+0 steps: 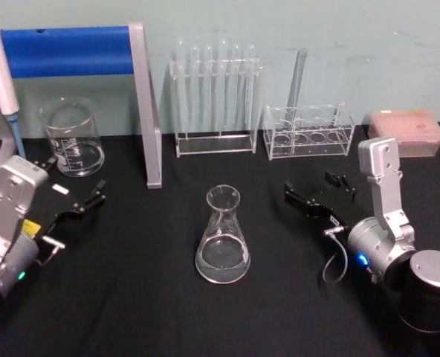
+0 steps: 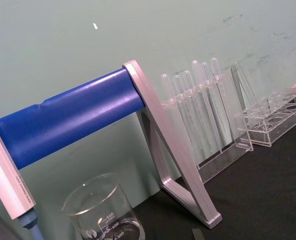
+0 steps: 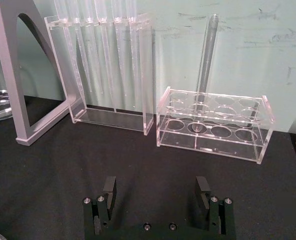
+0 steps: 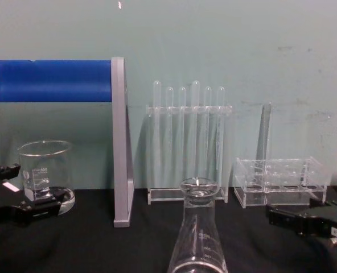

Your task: Grasp the erlenmeyer flask with one hand, shake it three times, then place it back.

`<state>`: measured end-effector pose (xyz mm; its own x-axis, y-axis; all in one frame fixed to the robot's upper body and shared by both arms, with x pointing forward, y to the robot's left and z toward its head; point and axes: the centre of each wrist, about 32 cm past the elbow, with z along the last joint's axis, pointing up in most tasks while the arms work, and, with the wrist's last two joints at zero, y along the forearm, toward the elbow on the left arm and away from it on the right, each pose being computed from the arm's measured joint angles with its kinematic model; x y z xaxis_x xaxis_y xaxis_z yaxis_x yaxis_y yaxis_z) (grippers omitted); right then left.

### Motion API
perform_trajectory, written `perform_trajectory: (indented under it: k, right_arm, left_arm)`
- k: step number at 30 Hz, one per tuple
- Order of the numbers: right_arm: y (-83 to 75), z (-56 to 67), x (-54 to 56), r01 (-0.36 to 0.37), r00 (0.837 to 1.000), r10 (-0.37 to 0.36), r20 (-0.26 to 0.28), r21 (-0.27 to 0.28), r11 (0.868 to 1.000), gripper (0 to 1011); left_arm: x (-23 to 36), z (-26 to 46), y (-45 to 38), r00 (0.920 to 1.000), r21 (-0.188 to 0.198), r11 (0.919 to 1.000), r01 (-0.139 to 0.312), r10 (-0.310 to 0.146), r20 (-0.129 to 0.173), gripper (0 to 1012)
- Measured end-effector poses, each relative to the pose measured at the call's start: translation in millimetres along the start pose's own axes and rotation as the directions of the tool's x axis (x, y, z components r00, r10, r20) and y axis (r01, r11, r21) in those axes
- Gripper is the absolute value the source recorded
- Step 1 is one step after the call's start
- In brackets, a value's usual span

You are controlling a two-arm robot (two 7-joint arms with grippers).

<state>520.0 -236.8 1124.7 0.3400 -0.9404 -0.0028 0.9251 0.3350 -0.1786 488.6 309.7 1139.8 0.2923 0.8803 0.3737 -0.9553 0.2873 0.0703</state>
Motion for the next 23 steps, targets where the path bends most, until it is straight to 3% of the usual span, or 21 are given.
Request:
perform_trajectory:
  k: [23]
  right_arm:
    - [0.0, 0.0, 0.0, 0.0, 1.0, 0.0, 0.0, 0.0, 1.0, 1000]
  left_arm:
    - [0.0, 0.0, 0.0, 1.0, 0.0, 1.0, 0.0, 0.0, 0.0, 1001]
